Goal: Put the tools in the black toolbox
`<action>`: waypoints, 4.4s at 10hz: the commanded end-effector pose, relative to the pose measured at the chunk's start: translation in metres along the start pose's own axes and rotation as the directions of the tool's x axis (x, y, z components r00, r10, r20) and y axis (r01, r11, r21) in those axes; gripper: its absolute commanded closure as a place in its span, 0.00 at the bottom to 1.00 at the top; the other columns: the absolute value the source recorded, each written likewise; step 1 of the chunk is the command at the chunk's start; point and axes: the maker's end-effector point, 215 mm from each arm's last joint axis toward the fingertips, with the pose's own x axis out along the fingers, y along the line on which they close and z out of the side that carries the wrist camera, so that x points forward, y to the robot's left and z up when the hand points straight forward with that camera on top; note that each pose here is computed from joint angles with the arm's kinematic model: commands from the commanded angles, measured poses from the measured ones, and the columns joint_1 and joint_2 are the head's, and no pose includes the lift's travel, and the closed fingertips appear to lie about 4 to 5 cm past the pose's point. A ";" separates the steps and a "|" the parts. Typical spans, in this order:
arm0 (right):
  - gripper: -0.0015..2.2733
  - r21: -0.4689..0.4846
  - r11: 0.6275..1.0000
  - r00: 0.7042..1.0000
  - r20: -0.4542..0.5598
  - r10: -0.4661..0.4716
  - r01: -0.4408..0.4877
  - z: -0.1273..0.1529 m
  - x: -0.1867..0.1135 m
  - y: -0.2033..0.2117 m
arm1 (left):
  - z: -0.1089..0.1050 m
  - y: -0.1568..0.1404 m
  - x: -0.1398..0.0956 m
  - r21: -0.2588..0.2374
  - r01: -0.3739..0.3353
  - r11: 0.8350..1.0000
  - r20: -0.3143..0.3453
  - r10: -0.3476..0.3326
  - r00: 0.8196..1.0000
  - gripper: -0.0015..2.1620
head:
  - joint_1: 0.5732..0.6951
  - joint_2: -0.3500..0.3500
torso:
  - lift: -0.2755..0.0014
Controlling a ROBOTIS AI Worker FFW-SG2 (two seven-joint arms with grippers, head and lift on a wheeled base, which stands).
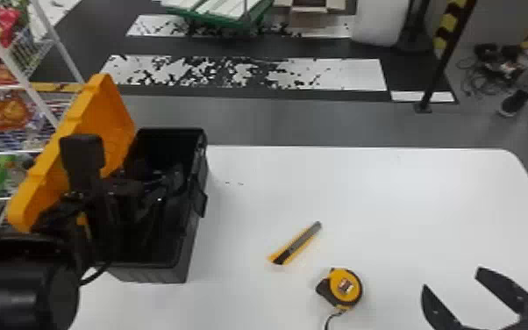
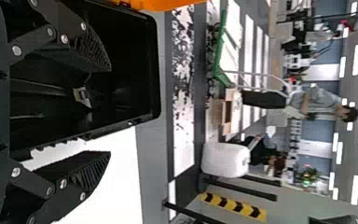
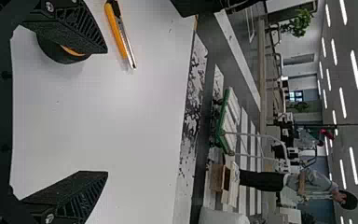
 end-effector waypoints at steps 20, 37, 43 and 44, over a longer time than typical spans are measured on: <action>0.04 -0.060 0.978 0.976 -0.098 0.195 -0.201 -0.079 0.083 0.086 | -0.009 -0.084 -0.170 -0.205 0.024 0.978 0.595 0.105 0.796 0.03 | 1.00 0.70 | 0.85; 0.84 -0.155 0.969 0.932 -0.339 0.130 -0.191 -0.121 0.131 0.099 | -0.012 -0.083 -0.170 -0.196 0.023 0.980 0.588 0.099 0.803 0.03 | 1.00 0.79 | 0.85; 0.89 -0.181 0.972 0.968 -0.227 0.111 -0.153 -0.074 0.122 0.097 | -0.012 -0.083 -0.170 -0.198 0.022 0.980 0.587 0.100 0.803 0.03 | 1.00 0.78 | 0.85; 0.89 -0.186 0.971 0.975 -0.195 0.112 -0.148 -0.061 0.117 0.098 | -0.010 -0.084 -0.171 -0.196 0.028 0.980 0.592 0.096 0.801 0.03 | 1.00 0.77 | 0.85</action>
